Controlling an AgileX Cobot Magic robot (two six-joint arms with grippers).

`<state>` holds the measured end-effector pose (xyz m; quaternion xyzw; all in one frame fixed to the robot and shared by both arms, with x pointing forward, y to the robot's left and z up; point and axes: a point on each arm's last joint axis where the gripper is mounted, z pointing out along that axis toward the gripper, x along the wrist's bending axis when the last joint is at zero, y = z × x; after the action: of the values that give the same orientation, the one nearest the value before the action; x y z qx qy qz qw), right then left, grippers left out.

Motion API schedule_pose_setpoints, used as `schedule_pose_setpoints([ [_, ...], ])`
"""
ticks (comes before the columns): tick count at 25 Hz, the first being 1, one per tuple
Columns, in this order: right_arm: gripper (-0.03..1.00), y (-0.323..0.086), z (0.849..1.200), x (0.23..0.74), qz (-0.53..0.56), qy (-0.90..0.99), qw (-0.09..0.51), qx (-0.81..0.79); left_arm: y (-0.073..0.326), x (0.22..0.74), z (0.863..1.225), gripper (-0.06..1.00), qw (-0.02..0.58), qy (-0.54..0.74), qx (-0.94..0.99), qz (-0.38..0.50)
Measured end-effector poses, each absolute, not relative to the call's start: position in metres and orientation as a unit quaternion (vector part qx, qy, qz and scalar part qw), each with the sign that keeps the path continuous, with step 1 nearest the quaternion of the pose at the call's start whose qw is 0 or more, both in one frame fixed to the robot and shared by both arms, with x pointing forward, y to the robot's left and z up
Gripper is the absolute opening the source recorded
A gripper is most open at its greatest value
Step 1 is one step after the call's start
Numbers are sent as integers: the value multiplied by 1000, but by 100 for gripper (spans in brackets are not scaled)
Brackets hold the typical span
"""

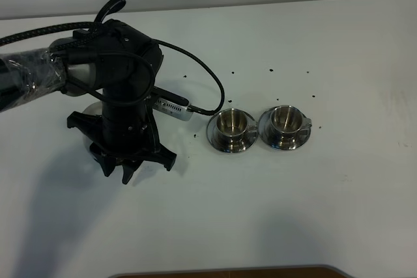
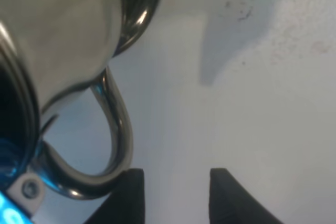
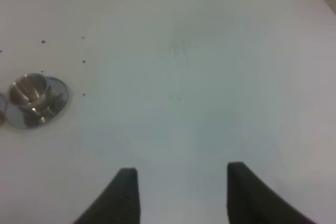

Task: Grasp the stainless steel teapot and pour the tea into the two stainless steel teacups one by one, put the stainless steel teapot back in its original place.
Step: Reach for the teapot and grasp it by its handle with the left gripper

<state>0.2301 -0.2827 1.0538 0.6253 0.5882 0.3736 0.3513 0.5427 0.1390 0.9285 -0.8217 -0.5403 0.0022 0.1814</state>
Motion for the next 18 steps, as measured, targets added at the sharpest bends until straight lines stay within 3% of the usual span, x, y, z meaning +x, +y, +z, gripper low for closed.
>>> schedule_pose_setpoints([
  [18,39,-283,1054,230,374,588,351,625,141,544,933,35,182,-541,-821,-15],
])
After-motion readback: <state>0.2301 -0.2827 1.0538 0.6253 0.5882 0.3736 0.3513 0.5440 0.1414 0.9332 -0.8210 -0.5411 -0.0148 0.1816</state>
